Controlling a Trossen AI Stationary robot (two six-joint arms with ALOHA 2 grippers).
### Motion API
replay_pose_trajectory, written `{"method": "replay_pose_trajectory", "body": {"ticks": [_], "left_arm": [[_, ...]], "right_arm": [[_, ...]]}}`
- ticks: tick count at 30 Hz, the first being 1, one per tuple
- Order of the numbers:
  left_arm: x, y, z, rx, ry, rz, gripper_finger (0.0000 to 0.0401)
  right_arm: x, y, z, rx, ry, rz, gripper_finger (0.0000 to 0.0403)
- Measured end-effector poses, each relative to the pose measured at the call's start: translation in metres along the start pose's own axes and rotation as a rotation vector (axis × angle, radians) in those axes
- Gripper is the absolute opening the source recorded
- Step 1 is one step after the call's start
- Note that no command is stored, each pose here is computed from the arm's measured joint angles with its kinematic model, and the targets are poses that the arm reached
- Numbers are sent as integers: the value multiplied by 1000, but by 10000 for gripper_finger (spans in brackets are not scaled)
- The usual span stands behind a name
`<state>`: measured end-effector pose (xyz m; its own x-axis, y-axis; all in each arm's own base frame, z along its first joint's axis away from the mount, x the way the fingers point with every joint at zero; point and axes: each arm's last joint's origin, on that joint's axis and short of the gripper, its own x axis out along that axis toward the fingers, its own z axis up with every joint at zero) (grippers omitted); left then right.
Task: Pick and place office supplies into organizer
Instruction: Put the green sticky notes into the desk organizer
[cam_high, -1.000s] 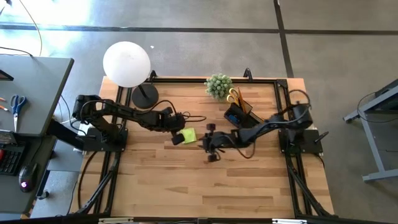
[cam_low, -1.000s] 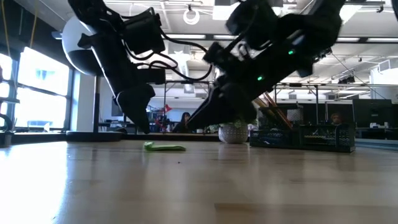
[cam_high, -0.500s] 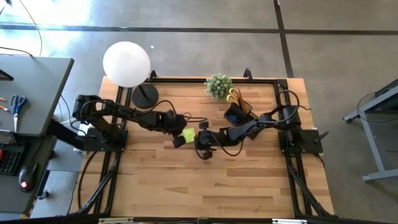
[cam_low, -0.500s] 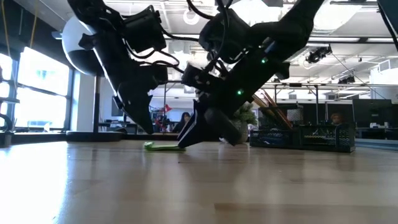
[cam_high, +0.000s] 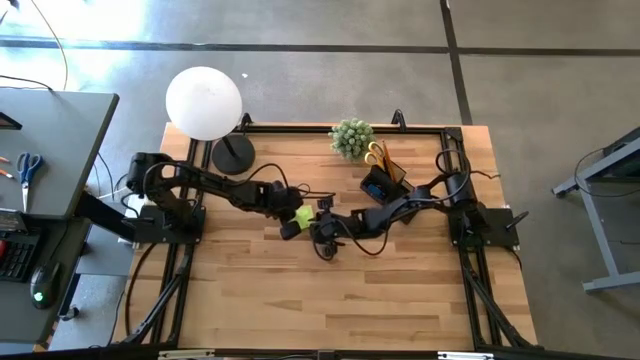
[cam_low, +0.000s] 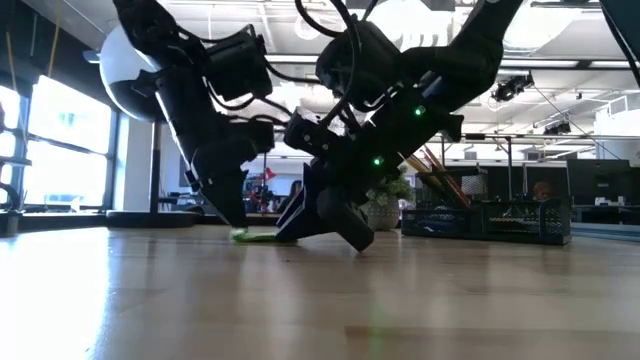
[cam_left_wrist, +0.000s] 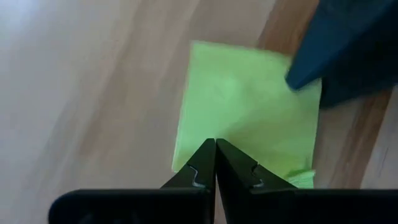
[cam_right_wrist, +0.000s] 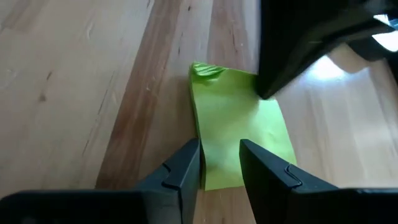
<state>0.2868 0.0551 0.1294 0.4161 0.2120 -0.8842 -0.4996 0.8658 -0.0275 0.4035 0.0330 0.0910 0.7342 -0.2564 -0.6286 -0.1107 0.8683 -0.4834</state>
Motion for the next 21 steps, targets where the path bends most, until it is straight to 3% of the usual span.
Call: {"method": "replay_pose_trajectory", "body": {"ticks": [21], "left_arm": [[11, -4, 0, 54, 18, -77, 3]], "right_arm": [[-4, 7, -10, -173, 130, 12, 113]]}}
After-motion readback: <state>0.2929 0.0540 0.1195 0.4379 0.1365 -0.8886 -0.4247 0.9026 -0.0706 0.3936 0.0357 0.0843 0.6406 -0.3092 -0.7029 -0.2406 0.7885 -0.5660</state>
